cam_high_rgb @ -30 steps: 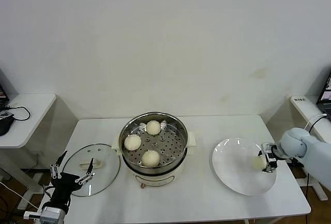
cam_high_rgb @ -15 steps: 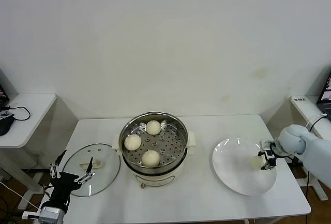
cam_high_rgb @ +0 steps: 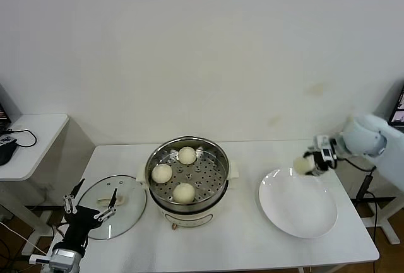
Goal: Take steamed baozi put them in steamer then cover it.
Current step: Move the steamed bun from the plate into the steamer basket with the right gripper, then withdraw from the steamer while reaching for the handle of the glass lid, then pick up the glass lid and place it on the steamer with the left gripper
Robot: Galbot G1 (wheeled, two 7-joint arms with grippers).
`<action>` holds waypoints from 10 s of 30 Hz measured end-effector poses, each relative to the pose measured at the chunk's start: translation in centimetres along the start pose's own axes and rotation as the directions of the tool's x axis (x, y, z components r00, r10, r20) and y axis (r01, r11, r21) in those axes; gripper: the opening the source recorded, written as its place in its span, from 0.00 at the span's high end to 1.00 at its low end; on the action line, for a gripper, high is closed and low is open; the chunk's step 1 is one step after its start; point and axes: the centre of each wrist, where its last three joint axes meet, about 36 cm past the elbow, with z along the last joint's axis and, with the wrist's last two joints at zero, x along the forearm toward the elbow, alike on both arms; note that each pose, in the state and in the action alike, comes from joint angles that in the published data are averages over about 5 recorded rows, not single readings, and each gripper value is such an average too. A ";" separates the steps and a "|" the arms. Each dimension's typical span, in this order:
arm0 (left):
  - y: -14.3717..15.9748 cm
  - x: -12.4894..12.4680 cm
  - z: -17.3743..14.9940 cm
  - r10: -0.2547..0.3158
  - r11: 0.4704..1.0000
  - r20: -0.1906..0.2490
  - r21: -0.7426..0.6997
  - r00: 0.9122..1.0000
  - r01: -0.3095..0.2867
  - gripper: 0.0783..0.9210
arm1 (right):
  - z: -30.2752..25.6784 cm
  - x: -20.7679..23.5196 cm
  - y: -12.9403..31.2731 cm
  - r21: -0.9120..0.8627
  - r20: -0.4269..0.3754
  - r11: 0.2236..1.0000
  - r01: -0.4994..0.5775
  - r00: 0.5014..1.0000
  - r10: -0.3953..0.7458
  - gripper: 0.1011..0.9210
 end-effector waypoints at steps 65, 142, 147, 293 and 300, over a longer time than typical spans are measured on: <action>0.4 -0.6 0.3 -0.022 1.000 0.009 0.003 1.000 0.022 0.12 | -25.9 -2.2 0.0 0.004 0.257 1.000 0.010 0.966 -0.011 0.12; 3.5 -9.3 15.6 0.163 0.287 -0.131 -0.942 0.978 -0.174 0.12 | 5.4 -5.2 42.0 -0.917 -0.290 -0.196 -0.348 0.243 0.926 0.12; 3.4 -10.6 15.8 0.161 0.284 -0.132 -0.943 0.978 -0.174 0.12 | 5.1 -5.3 42.3 -0.918 -0.288 -0.192 -0.347 0.249 0.925 0.12; -16.2 -16.6 -12.1 0.105 0.531 0.029 -0.847 0.994 -0.032 0.93 | -5.7 -14.5 41.5 -0.930 -0.084 0.086 -0.357 0.435 0.897 0.12; -17.0 -16.6 -11.4 0.105 0.523 0.015 -0.851 0.994 -0.043 0.93 | -5.9 -14.5 41.6 -0.930 -0.081 0.091 -0.356 0.439 0.895 0.12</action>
